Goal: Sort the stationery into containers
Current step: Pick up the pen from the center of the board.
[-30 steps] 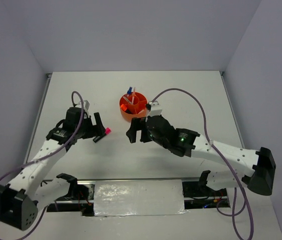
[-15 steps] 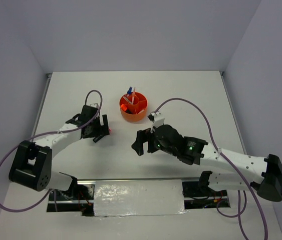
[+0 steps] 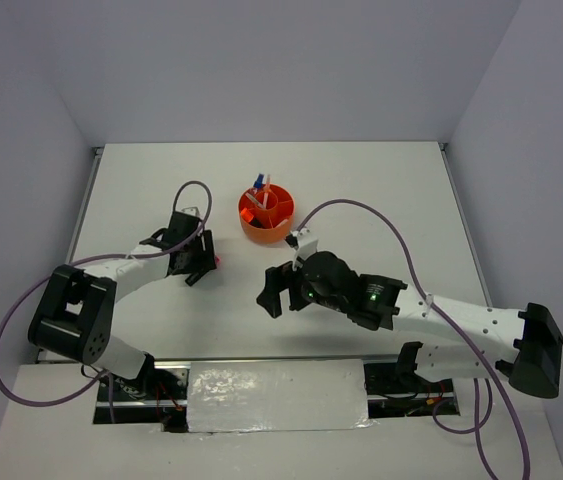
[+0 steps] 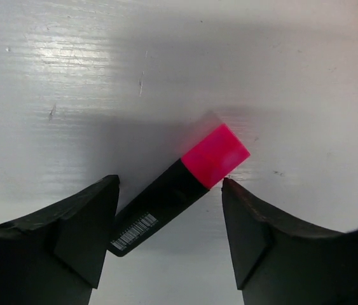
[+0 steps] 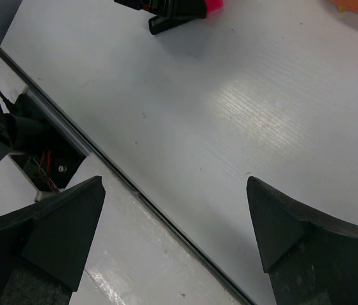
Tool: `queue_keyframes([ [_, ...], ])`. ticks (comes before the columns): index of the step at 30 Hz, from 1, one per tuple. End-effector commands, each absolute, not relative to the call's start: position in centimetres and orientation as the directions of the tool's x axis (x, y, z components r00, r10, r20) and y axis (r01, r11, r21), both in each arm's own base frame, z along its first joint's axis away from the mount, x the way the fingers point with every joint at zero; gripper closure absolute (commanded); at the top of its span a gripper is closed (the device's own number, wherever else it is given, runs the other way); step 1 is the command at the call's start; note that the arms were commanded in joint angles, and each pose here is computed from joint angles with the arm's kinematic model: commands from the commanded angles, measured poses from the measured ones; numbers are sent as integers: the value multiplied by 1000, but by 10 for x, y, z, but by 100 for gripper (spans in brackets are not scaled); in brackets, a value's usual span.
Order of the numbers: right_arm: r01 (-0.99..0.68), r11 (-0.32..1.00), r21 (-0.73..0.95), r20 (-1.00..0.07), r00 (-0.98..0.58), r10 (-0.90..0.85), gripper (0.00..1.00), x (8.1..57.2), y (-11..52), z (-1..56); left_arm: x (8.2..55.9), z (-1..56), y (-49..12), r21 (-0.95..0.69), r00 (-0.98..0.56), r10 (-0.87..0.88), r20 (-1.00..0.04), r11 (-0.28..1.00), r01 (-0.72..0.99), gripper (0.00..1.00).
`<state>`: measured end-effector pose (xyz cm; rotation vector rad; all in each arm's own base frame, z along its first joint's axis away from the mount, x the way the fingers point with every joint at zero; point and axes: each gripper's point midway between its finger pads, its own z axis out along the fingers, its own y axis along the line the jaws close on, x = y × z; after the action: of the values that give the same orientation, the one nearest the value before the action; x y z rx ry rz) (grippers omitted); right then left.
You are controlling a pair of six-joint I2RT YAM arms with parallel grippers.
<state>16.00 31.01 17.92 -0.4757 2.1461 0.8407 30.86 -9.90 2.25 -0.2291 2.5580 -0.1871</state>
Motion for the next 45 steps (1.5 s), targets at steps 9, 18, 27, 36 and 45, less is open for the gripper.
queue_keyframes([
  [9, -633, 625, 457, -802, -597, -19, 0, 154, 330, 208, 243, -11, -105, -34, -911, -120, -395, 993, -117, 41],
  [18, -632, 619, 466, -803, -596, -3, 0, 151, 324, 208, 215, -27, -117, -2, -932, -91, -350, 995, -97, 63],
  [27, -601, 645, 471, -828, -554, 89, 0, 158, 303, 221, 217, -20, -126, -37, -915, -113, -387, 994, -107, 100],
  [36, -336, 757, 561, -781, -517, 350, 0, 193, 263, 228, 212, 91, -213, -441, -690, -166, -705, 864, 243, 100],
  [45, -409, 621, 668, -729, -525, 438, 1, 193, 302, 267, 183, 162, -238, -546, -507, -267, -820, 630, 552, 100],
])
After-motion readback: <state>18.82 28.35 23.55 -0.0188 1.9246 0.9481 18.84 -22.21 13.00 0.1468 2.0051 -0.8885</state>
